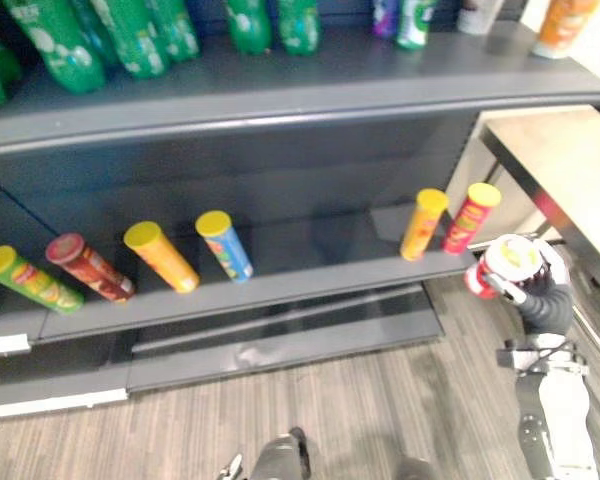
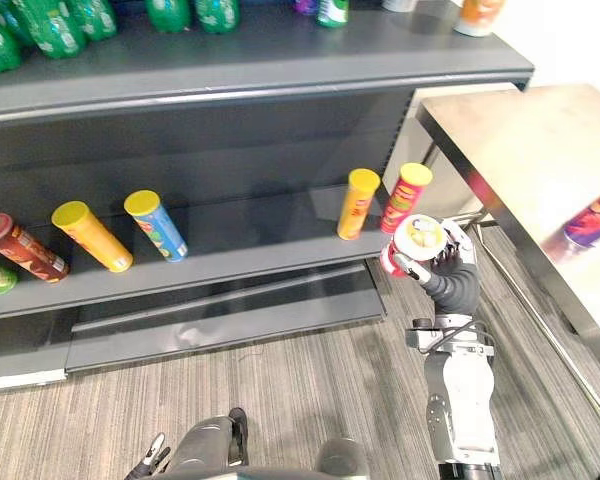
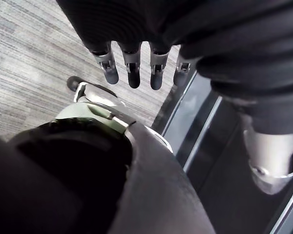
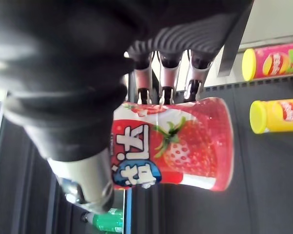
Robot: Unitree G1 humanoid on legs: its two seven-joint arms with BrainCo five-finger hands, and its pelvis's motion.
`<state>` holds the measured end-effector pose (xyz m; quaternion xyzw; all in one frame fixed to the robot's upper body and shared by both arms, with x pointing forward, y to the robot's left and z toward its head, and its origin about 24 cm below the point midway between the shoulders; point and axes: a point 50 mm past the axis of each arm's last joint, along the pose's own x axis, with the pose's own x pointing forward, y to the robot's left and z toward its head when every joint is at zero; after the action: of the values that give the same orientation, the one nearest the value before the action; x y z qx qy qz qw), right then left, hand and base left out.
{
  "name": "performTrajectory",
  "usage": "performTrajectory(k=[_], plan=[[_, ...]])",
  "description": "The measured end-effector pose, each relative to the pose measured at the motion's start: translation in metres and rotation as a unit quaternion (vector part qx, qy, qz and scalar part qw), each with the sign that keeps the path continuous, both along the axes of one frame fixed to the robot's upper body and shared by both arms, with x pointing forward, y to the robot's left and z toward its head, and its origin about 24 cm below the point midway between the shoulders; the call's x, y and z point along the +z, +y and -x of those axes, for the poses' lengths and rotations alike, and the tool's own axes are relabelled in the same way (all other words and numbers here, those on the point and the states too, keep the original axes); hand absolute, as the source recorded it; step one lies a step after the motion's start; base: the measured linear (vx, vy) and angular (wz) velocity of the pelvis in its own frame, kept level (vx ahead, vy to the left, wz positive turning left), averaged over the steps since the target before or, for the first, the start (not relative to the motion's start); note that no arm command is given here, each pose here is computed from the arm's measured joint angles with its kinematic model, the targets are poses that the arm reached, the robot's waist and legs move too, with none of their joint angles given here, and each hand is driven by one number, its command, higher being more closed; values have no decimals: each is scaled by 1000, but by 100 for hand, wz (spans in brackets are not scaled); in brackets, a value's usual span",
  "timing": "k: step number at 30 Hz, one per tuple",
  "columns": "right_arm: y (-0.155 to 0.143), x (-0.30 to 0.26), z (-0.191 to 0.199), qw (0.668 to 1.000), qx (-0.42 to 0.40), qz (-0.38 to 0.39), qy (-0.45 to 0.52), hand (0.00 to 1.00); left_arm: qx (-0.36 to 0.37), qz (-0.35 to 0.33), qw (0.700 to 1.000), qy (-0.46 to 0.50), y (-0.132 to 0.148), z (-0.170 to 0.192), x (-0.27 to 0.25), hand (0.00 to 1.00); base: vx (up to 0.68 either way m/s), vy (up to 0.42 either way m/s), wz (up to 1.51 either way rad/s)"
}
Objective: Put the gum and the chips on the shelf.
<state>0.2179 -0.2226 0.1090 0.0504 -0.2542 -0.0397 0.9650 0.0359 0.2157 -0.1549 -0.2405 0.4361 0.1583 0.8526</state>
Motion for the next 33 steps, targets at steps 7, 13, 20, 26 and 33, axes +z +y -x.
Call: performTrajectory(k=[7,13,20,26,33], plan=[[24,14,-18,998,48,-12,-38,100,-20,-2,1000,1,-4,-6,0,0,168,116,-36],[35,15,-24,996,73,-12,-41,100,-10,-18,1000,-1,9,-12,2,0,85,-173,1],[34,15,-27,996,80,-12,-30,100,29,-5,1000,10,-3,-7,-2,0,112,-239,14],[44,12,-28,992,126,3,-16,100,42,-8,999,19,-3,-1,-4,0,36,-34,6],[51,4,-27,982,185,37,15,100,29,-11,999,21,-6,-1,-4,0,9,20,5]])
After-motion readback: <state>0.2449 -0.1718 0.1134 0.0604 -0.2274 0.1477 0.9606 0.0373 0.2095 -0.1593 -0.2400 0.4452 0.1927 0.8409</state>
